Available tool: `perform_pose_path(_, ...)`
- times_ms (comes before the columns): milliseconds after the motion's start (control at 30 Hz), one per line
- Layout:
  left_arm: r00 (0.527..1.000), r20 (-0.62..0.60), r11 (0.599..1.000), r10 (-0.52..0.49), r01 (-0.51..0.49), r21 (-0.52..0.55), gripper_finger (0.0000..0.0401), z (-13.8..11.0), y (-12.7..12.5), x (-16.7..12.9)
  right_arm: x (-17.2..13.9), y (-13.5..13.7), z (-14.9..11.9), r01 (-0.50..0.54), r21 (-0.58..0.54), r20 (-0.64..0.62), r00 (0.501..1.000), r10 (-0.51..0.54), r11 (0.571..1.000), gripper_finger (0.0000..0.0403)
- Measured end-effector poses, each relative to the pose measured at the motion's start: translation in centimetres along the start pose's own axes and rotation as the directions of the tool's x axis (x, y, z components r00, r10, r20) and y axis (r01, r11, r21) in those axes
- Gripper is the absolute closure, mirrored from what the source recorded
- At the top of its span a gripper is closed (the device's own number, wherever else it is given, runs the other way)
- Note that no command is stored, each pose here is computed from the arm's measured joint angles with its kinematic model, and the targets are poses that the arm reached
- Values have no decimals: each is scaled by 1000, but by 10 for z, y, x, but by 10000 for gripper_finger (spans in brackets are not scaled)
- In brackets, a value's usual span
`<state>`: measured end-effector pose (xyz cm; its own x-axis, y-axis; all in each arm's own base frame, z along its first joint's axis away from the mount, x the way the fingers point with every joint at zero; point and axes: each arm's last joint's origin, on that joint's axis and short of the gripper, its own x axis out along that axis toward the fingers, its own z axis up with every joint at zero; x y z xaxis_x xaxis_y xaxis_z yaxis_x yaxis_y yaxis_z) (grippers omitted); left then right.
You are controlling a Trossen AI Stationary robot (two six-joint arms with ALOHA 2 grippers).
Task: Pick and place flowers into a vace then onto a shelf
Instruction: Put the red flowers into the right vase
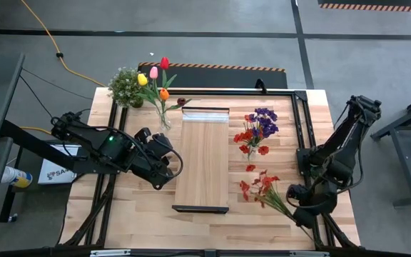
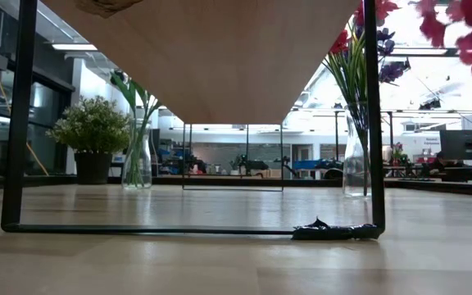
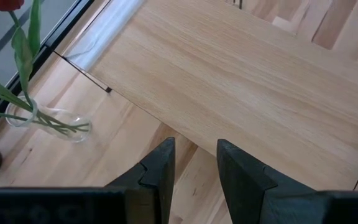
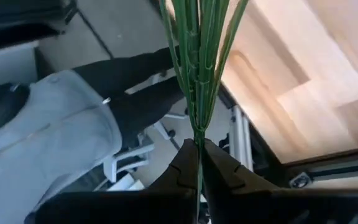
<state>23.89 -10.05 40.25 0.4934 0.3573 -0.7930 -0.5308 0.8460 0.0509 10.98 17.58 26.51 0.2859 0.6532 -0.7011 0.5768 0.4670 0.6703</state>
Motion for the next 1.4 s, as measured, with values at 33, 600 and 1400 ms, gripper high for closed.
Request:
perform_pose_path(33,1000,1,1000,0,0,-4,249,0,0,0,0,1,-2,-12,-16,-8,1000,12,1000,402)
perform_pose_path(600,1000,1,998,0,0,-56,249,0,0,0,-7,34,-13,-345,-380,164,888,430,858,402)
perform_pose_path(1400,1000,0,997,-3,3,-78,249,0,0,0,-70,58,-14,82,-793,587,365,722,603,403)
